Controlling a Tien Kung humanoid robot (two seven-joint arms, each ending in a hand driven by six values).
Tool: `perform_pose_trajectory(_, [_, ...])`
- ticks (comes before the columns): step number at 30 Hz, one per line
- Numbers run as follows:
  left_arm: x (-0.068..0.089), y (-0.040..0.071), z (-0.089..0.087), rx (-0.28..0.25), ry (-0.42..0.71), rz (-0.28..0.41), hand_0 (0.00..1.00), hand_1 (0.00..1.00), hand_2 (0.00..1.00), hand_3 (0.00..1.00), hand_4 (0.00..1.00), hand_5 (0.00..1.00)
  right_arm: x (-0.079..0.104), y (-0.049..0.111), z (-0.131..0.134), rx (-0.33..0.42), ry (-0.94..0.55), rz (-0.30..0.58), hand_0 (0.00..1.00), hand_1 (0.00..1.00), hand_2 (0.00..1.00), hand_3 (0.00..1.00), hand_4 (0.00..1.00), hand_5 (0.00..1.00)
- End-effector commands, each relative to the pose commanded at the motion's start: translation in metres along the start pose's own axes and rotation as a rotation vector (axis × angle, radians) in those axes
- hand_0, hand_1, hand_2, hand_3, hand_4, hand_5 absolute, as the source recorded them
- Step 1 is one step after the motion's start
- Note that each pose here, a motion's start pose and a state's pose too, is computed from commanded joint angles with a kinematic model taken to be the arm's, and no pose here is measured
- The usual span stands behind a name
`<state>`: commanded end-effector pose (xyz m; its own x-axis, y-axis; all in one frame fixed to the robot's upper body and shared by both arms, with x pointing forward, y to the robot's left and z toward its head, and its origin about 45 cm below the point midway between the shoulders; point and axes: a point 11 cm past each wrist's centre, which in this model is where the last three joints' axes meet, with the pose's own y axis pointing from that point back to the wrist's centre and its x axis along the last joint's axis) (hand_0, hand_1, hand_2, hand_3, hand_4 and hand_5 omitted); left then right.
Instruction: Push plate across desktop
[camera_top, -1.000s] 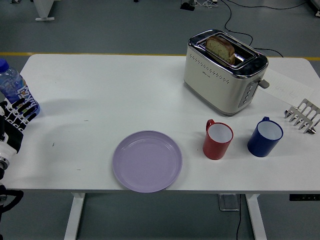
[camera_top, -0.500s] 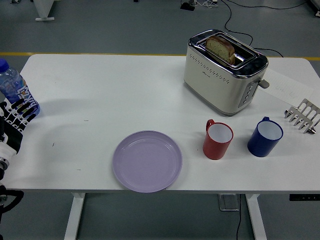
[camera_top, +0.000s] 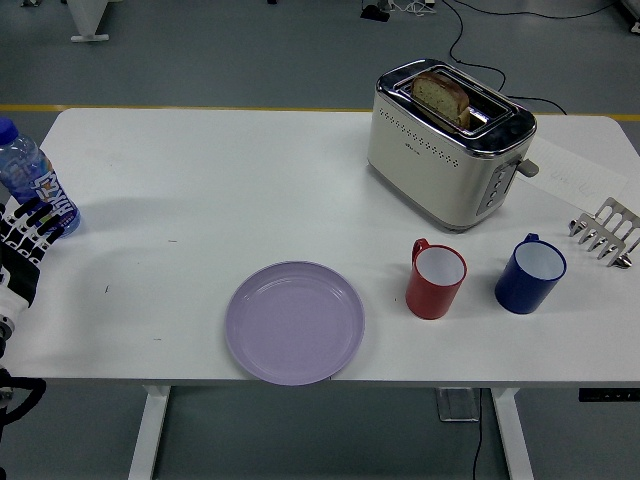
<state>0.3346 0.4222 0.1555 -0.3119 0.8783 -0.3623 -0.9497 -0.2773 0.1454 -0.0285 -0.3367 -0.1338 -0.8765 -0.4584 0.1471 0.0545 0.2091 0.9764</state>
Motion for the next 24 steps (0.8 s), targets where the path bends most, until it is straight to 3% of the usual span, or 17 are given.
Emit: perform_pose_trajectory(24, [0.0015,-0.0011,-0.0002,0.002,0.003,0.007,0.748,0.731,0.7,0.659,0.526,0.998,-0.0023,0.0001,-0.0015,-0.001,0.007,-0.005,0.596,0.533,0.637,0.647,0.402,0.592])
